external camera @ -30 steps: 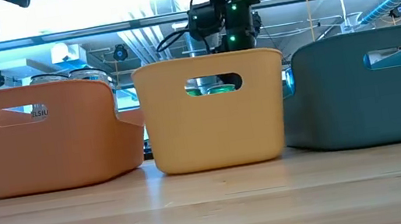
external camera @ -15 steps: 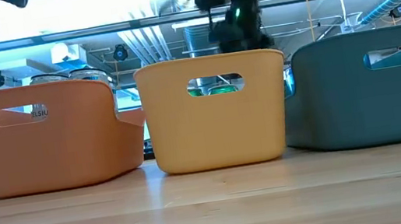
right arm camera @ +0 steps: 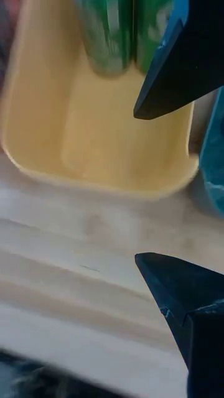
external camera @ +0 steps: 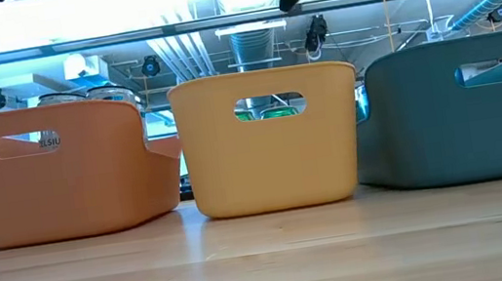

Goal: Sort soda cans
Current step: Adjust the yellow bin

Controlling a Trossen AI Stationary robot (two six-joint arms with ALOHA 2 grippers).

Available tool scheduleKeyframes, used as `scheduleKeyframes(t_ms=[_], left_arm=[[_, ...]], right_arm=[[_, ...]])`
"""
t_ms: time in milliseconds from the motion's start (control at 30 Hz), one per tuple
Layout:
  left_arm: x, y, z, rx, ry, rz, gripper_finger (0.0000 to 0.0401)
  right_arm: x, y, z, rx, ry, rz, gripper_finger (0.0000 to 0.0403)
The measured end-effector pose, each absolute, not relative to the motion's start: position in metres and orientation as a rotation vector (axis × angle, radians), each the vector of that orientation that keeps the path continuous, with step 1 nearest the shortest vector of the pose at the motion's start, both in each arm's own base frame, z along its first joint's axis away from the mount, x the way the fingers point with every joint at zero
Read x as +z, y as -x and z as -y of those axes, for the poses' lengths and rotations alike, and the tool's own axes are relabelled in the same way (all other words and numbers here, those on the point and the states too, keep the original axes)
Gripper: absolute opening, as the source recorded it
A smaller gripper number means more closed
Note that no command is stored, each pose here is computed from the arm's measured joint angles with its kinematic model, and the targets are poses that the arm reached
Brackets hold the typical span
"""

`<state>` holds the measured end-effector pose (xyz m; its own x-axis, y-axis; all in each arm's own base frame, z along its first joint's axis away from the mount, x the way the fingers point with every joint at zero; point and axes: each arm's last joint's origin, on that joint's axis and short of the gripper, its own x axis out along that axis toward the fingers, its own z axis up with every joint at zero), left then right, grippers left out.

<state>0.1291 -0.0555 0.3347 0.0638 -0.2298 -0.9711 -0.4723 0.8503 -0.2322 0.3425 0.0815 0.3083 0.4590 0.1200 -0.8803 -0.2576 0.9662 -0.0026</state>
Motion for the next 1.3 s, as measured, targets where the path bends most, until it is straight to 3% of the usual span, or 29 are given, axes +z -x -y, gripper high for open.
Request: scheduleKeyframes(t_ms=[400,967,1300], left_arm=[[0.333,-0.131,0.058,0.206,0.575,-1.533,0.0314],[0.333,-0.131,0.058,0.212,0.585,-1.533,0.0310],[0.333,-0.132,0.058,0.206,0.592,-1.521,0.0310]], right_arm=[[0.225,-0.369,-0.098,0.122,0.220,-1.287,0.0349],[0.210,-0.387,-0.093,0.070,0.138,-1.231,0.0098],[0.210,-0.392,-0.093,0.102,0.073,-1.193,0.0022]])
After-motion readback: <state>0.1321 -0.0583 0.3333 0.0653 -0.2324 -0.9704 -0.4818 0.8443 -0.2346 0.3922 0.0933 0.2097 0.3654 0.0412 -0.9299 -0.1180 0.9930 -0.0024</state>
